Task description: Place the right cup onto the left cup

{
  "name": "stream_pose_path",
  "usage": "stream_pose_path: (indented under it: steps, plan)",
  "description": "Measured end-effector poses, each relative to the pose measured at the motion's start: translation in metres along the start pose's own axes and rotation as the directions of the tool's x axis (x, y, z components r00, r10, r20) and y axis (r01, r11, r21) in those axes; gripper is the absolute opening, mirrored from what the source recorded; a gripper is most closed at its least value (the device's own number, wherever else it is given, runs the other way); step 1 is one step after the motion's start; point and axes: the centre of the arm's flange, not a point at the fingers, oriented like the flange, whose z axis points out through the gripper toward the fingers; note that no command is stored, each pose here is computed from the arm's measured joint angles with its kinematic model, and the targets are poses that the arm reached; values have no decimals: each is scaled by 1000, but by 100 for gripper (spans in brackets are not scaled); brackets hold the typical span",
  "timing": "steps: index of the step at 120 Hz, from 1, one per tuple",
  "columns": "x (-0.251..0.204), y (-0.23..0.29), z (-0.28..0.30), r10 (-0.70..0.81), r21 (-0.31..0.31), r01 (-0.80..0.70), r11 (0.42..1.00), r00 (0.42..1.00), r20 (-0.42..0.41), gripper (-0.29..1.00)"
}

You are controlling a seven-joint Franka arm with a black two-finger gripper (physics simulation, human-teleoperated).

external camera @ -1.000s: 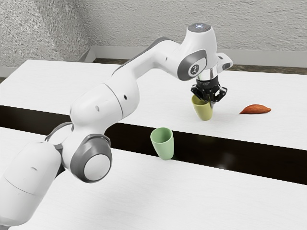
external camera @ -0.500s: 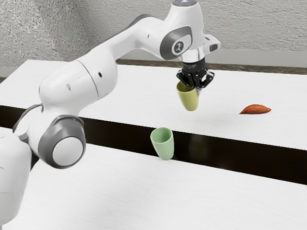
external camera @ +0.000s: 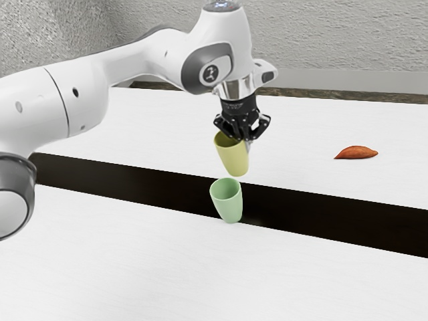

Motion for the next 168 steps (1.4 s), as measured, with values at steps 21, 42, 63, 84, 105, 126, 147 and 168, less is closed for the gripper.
stream_pose_path:
  steps: [21, 42, 63, 84, 105, 126, 147, 168]
  plan:
    - [-15, -14, 11, -47, 6, 47, 999, 999, 17, -8]
    - [-20, -15, 7, -76, -9, 76, 997, 997, 5, -8]
    - [-35, -17, 8, -94, -16, 94, 995, 996, 4, -8]
    - [-36, -22, 13, -123, -21, 123, 992, 992, 9, -8]
    - [-35, -28, 17, -148, -22, 148, 989, 989, 14, -8]
    - [-37, -30, 20, -164, -24, 165, 986, 986, 25, -8]
    - [-36, -29, 26, -174, -28, 174, 984, 984, 29, 5]
    - [-36, -28, 24, -183, -35, 184, 982, 983, 24, 40]
